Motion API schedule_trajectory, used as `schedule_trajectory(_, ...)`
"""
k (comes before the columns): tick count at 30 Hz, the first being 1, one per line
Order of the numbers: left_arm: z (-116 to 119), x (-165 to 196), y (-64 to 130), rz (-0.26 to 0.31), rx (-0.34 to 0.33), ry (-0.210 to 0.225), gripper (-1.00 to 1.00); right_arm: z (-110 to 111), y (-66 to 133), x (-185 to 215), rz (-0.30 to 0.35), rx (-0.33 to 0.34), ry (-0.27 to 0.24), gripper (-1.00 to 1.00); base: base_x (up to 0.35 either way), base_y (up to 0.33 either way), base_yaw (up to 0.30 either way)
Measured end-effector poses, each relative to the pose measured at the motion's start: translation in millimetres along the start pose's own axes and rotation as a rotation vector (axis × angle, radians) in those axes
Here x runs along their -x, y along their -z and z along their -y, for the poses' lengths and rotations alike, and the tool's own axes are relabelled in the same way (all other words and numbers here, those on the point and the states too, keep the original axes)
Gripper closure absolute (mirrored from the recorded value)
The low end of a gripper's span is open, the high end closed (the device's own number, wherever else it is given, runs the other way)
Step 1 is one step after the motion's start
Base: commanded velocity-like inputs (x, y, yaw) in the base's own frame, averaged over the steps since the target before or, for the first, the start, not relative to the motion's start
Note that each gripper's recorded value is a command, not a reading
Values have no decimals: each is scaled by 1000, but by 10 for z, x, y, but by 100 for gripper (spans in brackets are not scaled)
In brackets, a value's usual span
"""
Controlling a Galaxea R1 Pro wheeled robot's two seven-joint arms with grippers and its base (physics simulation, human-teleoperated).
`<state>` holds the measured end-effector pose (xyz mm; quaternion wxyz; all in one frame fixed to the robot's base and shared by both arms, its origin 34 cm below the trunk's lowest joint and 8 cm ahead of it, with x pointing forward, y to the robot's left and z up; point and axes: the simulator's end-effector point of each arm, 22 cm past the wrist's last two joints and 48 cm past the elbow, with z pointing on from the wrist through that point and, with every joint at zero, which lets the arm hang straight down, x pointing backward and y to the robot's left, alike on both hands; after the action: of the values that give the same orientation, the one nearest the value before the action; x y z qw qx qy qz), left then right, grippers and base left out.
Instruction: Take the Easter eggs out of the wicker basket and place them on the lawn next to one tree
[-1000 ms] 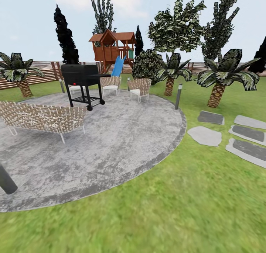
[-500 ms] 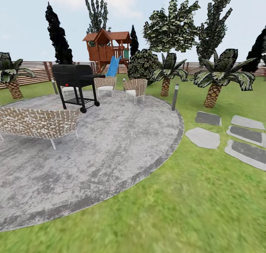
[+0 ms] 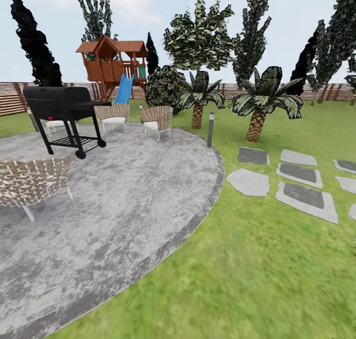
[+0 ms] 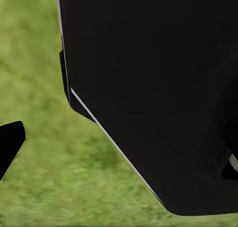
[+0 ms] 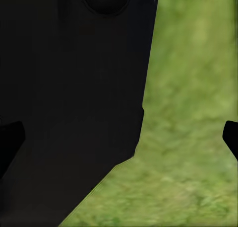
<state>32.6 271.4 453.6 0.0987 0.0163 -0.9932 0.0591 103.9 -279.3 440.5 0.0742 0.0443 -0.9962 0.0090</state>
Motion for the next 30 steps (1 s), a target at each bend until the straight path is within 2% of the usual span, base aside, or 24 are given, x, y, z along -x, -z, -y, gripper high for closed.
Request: schedule_trajectory(30,0,-2,0,-1,0,0,-100,0,0,-7,-2,0,-1,-100,337,0,-300)
